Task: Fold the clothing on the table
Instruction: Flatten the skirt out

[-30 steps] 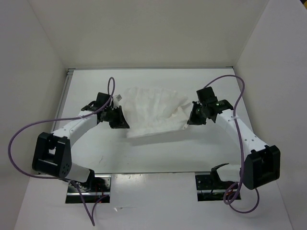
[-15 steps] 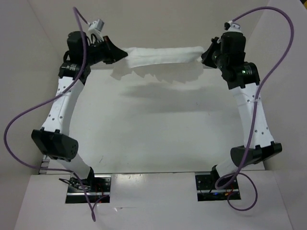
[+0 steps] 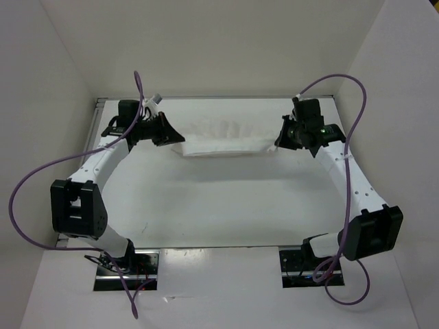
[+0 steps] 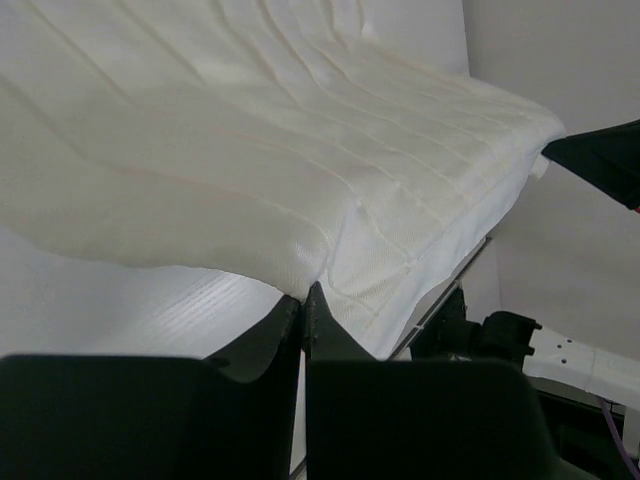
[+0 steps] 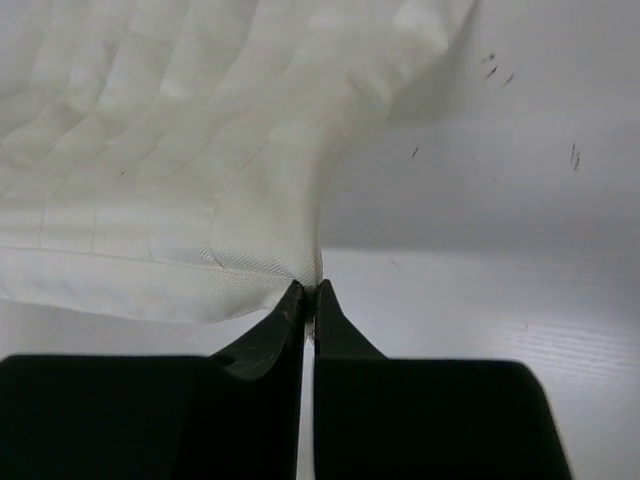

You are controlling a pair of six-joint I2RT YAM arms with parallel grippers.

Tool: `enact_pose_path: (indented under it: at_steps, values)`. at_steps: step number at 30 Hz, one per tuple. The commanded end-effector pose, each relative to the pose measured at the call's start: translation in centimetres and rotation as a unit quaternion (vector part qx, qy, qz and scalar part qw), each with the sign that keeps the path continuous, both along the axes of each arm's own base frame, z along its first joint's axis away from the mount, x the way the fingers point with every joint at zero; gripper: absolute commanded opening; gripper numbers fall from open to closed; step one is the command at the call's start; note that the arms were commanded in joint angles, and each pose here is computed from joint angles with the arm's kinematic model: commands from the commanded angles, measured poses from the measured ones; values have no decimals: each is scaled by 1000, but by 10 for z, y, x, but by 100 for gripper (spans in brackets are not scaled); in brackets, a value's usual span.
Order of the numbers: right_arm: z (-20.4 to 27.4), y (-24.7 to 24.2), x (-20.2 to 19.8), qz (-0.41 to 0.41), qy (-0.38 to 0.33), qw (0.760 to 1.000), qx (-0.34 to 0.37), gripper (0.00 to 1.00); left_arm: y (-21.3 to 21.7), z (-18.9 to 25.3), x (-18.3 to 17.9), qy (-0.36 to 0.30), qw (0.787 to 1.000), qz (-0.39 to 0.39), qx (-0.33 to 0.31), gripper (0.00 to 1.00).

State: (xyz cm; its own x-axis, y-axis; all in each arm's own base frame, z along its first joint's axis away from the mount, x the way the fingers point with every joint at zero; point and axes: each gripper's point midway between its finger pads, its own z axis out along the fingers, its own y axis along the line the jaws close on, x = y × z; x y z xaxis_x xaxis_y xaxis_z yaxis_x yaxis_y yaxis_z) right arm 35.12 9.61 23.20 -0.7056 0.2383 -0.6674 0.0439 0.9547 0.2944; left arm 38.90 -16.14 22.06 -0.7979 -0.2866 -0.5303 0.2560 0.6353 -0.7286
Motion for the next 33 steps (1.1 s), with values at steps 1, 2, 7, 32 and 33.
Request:
enact_pose_path:
  at_steps: [1, 2, 7, 32, 33]
  values:
    - [29, -45, -15, -63, -54, 996, -43, 0, 32, 40, 11, -96, 994, 42, 27, 4]
    - [29, -45, -15, -63, -54, 996, -43, 0, 32, 44, 12, -100, 994, 42, 27, 4]
    - [36, -43, -5, -63, -60, 995, -42, 0, 32, 62, 25, -115, 992, 44, 23, 4]
    - [70, -4, -127, 61, -112, 990, 55, 0, 12, 114, -162, -185, 982, 0, -40, 4]
    - [97, -5, -145, 65, -153, 984, 66, 0, 12, 144, -189, -226, 973, 2, -51, 4]
